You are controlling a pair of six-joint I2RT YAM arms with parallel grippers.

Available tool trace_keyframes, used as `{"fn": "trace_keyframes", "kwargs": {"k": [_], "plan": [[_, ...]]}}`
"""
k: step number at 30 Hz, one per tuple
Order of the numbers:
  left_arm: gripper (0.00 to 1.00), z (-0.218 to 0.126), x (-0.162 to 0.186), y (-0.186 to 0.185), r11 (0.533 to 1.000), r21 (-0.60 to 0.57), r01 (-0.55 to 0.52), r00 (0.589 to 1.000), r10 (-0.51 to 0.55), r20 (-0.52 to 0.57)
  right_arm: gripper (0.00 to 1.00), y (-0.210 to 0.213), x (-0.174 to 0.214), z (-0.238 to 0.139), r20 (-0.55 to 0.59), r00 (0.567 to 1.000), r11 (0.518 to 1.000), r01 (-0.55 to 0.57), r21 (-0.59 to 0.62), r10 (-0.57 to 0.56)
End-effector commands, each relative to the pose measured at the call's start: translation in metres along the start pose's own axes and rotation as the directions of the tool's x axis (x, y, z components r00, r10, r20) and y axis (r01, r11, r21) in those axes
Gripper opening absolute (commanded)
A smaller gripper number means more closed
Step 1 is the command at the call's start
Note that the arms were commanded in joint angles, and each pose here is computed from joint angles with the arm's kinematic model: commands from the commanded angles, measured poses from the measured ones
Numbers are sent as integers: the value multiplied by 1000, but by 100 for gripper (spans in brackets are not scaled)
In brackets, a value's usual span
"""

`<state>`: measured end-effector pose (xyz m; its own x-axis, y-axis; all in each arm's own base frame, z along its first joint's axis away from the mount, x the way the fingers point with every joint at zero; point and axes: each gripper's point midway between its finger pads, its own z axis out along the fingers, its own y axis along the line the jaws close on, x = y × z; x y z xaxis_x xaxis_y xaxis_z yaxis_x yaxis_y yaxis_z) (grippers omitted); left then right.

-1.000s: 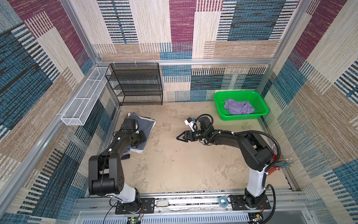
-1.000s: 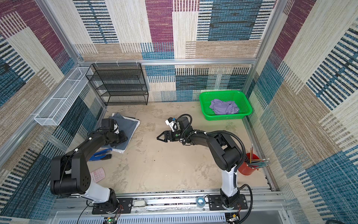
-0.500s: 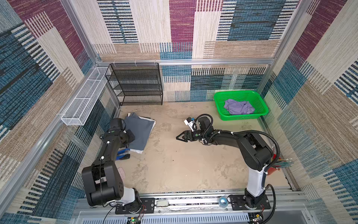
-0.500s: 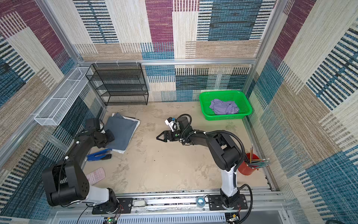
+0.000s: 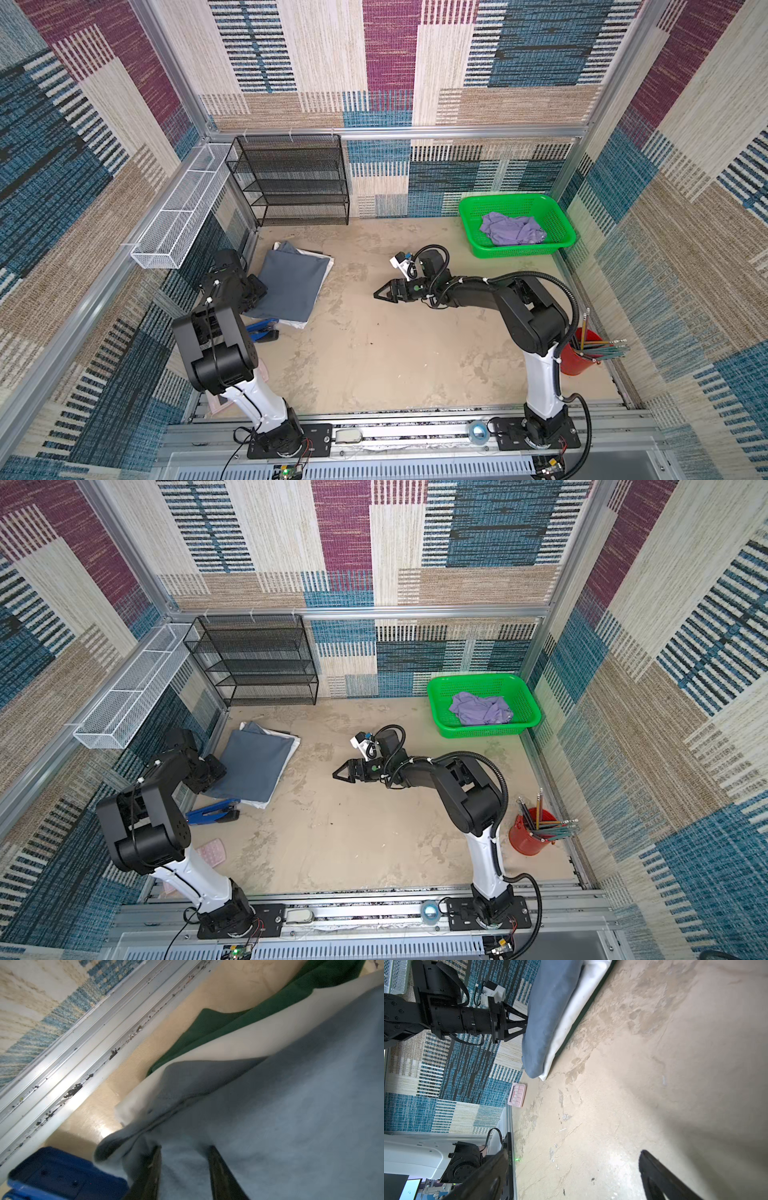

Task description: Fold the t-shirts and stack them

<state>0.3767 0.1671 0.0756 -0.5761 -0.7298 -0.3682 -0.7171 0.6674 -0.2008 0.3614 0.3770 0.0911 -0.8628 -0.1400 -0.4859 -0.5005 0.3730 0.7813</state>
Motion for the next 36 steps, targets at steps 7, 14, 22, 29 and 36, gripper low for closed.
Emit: {"fn": "trace_keyframes", "kwargs": {"k": [7,14,22,29,36], "plan": [[40,-44,-28,-67,967,214,-137,975,94,201,99,4,-5,2,-8,999,999,36,-17,-36],[39,-17,-58,-114,955,251,-157,972,105,208,99,0,-7,7,-20,999,1000,28,-11,-28],[39,38,-77,-133,965,218,-146,979,109,173,99,-10,-8,14,-36,999,1000,1,-4,-1],[39,52,-80,-147,960,227,-164,980,132,150,99,-12,-14,16,-43,999,1000,5,10,-5],[42,-12,-73,-176,913,331,-240,960,173,219,99,4,-25,0,4,999,998,45,54,-45]]}}
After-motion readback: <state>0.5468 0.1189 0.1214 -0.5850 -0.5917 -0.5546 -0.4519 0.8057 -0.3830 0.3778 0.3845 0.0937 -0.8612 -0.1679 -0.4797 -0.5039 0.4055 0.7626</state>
